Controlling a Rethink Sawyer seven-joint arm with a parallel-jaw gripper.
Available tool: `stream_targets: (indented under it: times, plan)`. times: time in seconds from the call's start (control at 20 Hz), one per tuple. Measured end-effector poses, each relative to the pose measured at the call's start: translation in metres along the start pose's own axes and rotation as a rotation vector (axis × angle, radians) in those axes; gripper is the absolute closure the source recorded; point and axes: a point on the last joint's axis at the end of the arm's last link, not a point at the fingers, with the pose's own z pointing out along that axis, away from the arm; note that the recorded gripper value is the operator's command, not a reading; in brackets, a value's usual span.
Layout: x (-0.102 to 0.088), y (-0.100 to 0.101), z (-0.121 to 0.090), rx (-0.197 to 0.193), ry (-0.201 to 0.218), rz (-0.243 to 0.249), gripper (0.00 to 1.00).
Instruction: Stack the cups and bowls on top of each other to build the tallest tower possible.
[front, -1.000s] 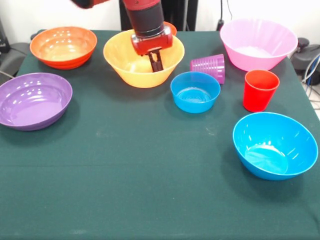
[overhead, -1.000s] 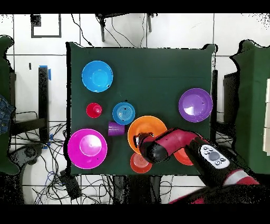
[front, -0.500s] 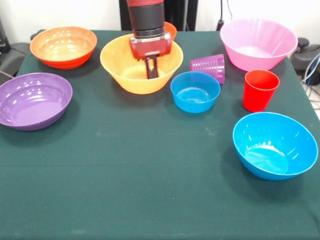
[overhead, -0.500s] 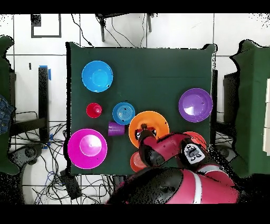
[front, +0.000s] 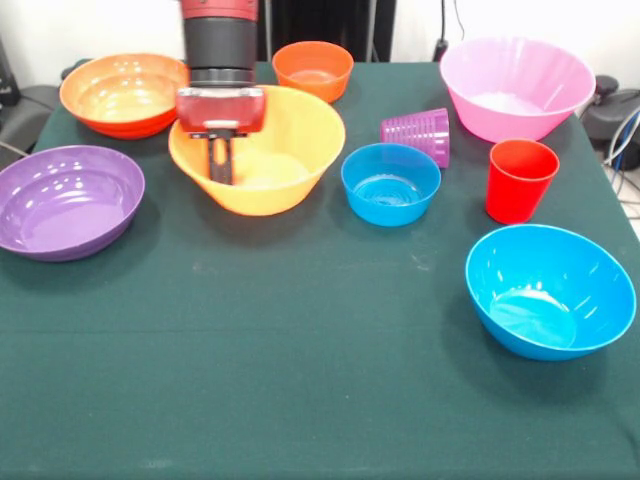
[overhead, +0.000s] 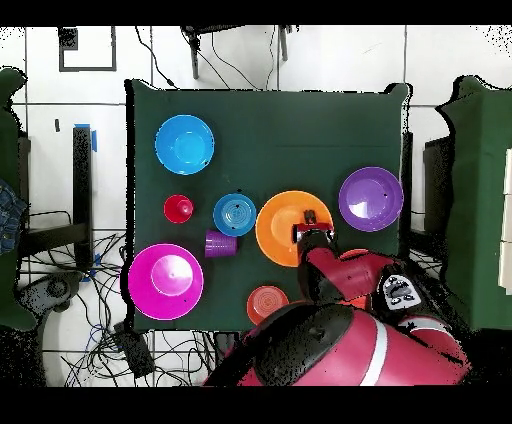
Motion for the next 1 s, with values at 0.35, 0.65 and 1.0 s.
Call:
stream_targets:
  times: [0.35,0.65,1.0]
  plan:
    - [-0.018,-0.029,-0.001,0.040,-0.041,-0.010,1.00]
    - [-0.038,-0.037,-0.004,0.060,-0.077,-0.033,1.00]
    - [-0.053,-0.040,-0.007,0.065,-0.116,-0.046,1.00]
